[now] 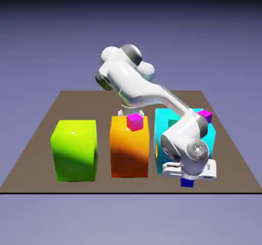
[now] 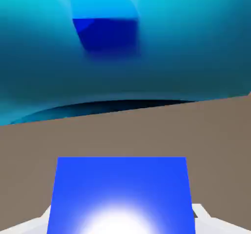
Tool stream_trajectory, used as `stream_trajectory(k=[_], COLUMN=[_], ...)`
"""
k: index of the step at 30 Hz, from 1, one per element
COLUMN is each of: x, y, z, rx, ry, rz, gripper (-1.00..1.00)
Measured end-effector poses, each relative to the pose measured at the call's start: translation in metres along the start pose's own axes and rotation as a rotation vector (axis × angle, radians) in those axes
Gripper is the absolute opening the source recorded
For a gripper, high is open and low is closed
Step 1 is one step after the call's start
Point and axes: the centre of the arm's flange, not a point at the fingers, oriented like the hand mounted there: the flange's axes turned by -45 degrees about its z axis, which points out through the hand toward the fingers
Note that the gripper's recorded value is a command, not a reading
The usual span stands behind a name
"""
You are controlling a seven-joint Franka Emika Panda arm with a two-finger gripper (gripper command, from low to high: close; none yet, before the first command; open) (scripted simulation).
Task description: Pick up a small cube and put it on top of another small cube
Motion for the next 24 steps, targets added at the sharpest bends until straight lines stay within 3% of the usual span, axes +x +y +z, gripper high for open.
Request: stream_trajectory(k=[6, 11, 14, 20, 21, 24], x=[0.092, 0.172, 0.212, 0.202, 0.201, 0.203], y=[-0.014, -0.017, -0.015, -0.023, -0.025, -0.022], z=[-0.094, -0.134, -0.142, -0.086, -0.076, -0.087], rx=[0.036, 0.127, 0.195, 0.195, 0.195, 0.193], ry=[-0.016, -0.009, 0.01, 0.01, 0.01, 0.01], rz=[-0.13, -0.221, -0.259, -0.259, -0.259, -0.259], gripper=[-1.0, -1.0, -1.0, -1.0, 1.0, 1.0])
